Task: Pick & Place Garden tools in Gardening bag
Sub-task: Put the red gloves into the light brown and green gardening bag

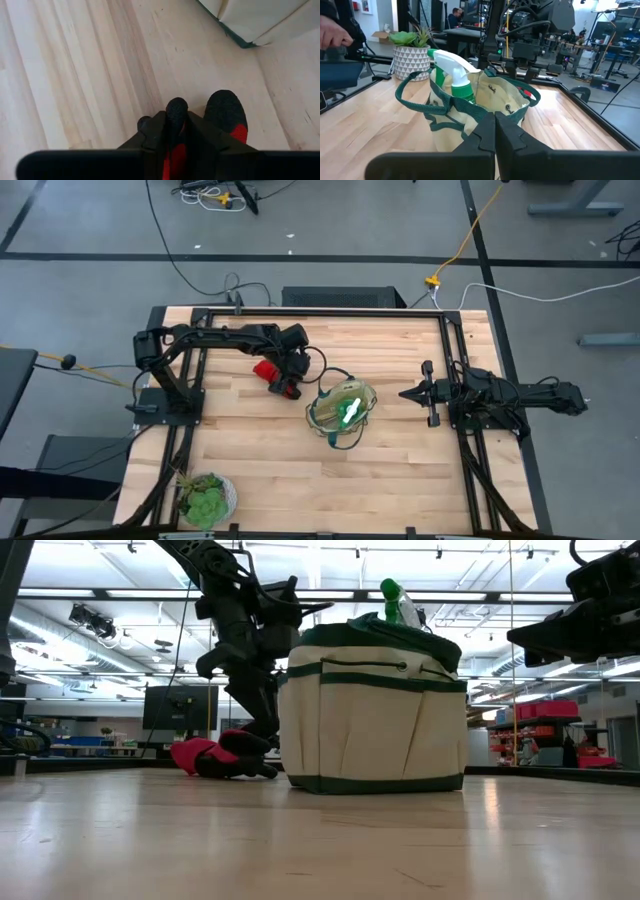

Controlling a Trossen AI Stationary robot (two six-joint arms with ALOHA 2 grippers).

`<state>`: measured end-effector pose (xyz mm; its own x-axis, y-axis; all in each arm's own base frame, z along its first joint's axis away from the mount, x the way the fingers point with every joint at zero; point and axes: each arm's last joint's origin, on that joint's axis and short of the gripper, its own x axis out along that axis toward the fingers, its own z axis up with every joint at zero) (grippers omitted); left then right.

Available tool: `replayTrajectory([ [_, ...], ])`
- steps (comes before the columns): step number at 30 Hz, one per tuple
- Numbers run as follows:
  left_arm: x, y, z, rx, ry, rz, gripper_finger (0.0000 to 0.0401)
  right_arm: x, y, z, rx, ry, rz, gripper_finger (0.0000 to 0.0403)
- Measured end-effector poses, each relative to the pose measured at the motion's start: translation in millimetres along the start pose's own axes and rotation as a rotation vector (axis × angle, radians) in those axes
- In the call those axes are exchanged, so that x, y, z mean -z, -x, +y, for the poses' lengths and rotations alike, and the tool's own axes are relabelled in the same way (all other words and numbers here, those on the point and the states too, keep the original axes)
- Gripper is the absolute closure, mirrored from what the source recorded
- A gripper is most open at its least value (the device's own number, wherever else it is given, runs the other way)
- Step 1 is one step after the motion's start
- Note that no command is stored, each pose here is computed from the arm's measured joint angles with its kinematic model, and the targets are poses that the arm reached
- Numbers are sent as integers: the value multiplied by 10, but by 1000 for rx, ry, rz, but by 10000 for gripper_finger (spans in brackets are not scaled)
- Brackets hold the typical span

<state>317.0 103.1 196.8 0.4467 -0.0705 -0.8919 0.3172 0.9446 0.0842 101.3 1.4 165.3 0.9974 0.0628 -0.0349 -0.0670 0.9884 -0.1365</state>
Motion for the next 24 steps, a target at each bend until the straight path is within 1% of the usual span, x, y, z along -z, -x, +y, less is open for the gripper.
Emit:
replayTrajectory([
  [7, 0, 0, -1, 0, 49, 1, 354, 0, 0, 0, 1, 0, 0, 401],
  [14, -2, -1, -12, 3, 95, 5, 391, 0, 0, 0, 1, 0, 0, 401],
  [24, -45, -13, -83, 2, 79, 16, 394, 1, 0, 0, 0, 0, 0, 401],
])
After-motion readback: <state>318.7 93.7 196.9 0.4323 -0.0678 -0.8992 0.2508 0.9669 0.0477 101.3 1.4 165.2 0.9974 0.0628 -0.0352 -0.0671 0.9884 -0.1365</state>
